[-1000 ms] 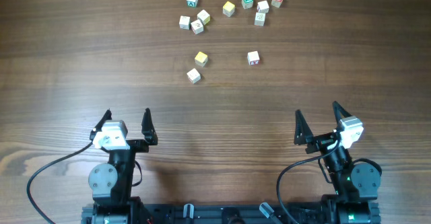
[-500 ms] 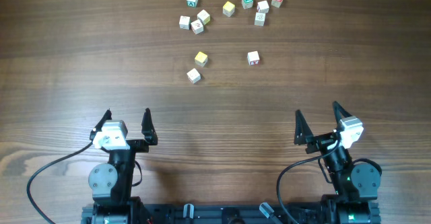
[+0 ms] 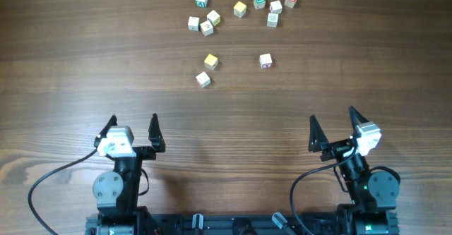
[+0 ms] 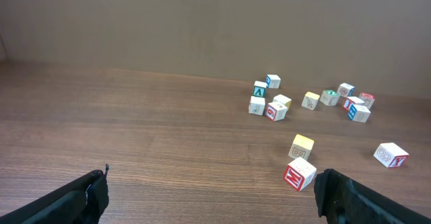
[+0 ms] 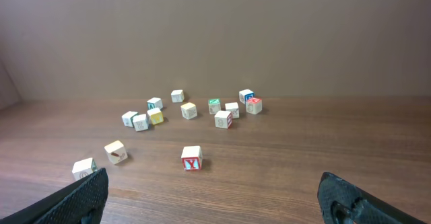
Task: Form a tower
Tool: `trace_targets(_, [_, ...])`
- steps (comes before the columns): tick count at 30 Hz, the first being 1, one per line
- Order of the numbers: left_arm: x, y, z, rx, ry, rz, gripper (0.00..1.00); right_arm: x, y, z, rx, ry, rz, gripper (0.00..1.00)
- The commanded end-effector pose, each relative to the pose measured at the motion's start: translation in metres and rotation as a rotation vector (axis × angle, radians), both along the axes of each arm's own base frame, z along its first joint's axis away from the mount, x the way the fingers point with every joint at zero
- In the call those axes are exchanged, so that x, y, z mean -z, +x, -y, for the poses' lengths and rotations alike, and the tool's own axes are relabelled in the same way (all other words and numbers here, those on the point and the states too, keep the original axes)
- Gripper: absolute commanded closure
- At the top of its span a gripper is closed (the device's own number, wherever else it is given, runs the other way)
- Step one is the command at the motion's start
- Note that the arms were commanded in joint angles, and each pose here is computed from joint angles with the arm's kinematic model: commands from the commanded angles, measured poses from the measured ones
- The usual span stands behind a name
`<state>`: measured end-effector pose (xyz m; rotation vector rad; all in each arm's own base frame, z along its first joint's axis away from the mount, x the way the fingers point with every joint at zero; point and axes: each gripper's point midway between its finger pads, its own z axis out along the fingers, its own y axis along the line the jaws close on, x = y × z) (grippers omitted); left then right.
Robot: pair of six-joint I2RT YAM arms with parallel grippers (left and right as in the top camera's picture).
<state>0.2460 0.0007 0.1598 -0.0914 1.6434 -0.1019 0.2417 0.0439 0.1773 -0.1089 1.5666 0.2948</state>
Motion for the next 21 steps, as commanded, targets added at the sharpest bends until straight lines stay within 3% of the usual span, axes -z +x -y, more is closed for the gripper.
trace_targets(1, [0.003, 0.000, -0.001, -0.009, -0.009, -0.002, 0.00, -0.003, 0.000, 0.003, 0.018, 0.013, 0.009, 0.00])
trace_targets(14, [0.003, 0.000, -0.001, -0.009, -0.009, -0.002, 0.00, -0.002, 0.000, 0.003, 0.017, 0.013, 0.009, 0.00])
trace_targets(17, [-0.015, 0.001, -0.004, -0.028, 0.019, 0.072, 0.00, -0.002, 0.000, 0.003, 0.017, 0.013, 0.009, 0.00])
trace_targets(21, [-0.001, 0.000, -0.006, -0.038, 0.022, 0.016, 0.00, -0.002, 0.000, 0.003, 0.017, 0.014, 0.009, 0.00])
